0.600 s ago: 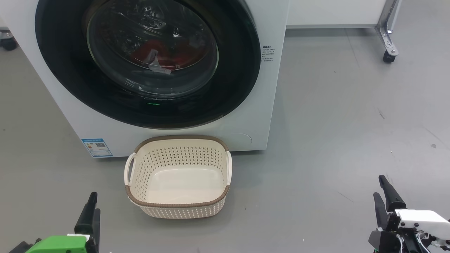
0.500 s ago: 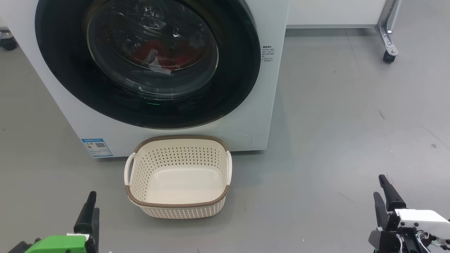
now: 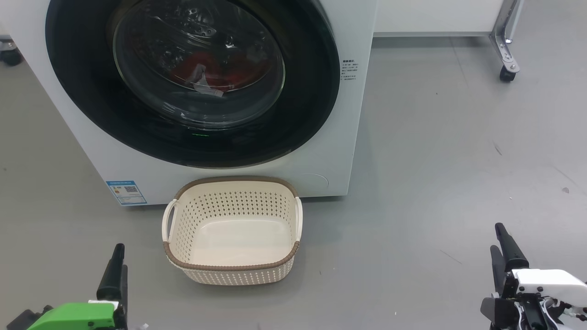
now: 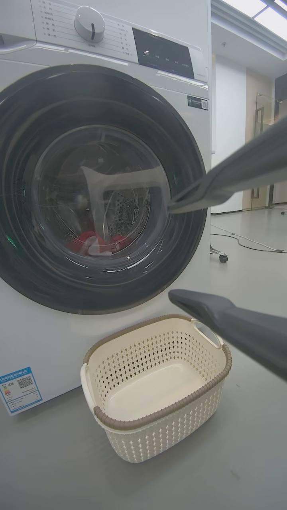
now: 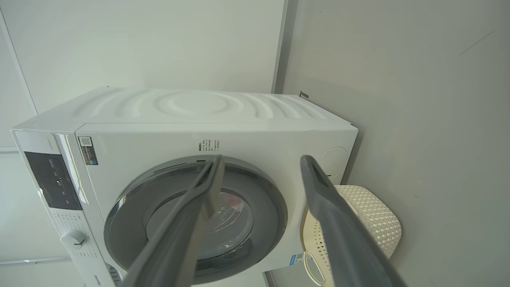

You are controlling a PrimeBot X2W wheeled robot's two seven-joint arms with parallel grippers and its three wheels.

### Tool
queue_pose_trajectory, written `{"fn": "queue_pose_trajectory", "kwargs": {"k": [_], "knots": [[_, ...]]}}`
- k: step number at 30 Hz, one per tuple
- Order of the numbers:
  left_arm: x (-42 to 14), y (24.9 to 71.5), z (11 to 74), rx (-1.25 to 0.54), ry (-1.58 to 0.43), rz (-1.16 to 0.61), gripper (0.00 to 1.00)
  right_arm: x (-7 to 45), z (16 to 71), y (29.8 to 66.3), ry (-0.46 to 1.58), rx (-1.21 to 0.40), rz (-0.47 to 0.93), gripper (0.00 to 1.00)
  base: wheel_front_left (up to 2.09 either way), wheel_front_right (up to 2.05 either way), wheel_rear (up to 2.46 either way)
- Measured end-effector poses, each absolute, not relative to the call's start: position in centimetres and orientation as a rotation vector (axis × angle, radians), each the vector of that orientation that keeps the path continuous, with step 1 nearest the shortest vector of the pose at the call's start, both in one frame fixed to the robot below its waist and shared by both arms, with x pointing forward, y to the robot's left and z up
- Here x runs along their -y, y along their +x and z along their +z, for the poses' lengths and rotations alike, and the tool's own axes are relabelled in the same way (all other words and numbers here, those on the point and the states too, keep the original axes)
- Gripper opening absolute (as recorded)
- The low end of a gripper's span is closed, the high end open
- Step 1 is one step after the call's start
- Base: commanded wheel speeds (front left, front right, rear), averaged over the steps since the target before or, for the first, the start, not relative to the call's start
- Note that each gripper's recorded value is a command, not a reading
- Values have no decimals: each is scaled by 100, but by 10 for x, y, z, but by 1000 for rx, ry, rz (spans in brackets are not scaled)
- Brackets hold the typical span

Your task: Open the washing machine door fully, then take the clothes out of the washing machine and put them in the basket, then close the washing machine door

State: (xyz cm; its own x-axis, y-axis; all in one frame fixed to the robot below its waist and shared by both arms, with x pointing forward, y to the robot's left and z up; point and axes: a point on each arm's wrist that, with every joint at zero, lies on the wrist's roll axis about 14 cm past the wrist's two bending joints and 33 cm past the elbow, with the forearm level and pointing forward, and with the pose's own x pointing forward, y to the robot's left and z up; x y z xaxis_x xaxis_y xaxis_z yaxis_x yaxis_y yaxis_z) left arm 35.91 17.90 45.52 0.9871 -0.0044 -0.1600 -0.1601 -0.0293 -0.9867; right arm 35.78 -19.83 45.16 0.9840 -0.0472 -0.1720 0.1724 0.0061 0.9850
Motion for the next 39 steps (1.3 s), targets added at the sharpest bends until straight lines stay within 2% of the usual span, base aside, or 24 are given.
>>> {"fn": "queue_pose_trajectory", "kwargs": {"k": [15, 39], "knots": [[-177, 364, 469, -107, -1432, 74, 100, 197, 458, 362, 1337, -113, -125, 100, 0, 0, 0], [-163, 366, 480, -122, -929, -54, 100, 178, 468, 367, 865, -150, 4, 100, 0, 0, 0]]}}
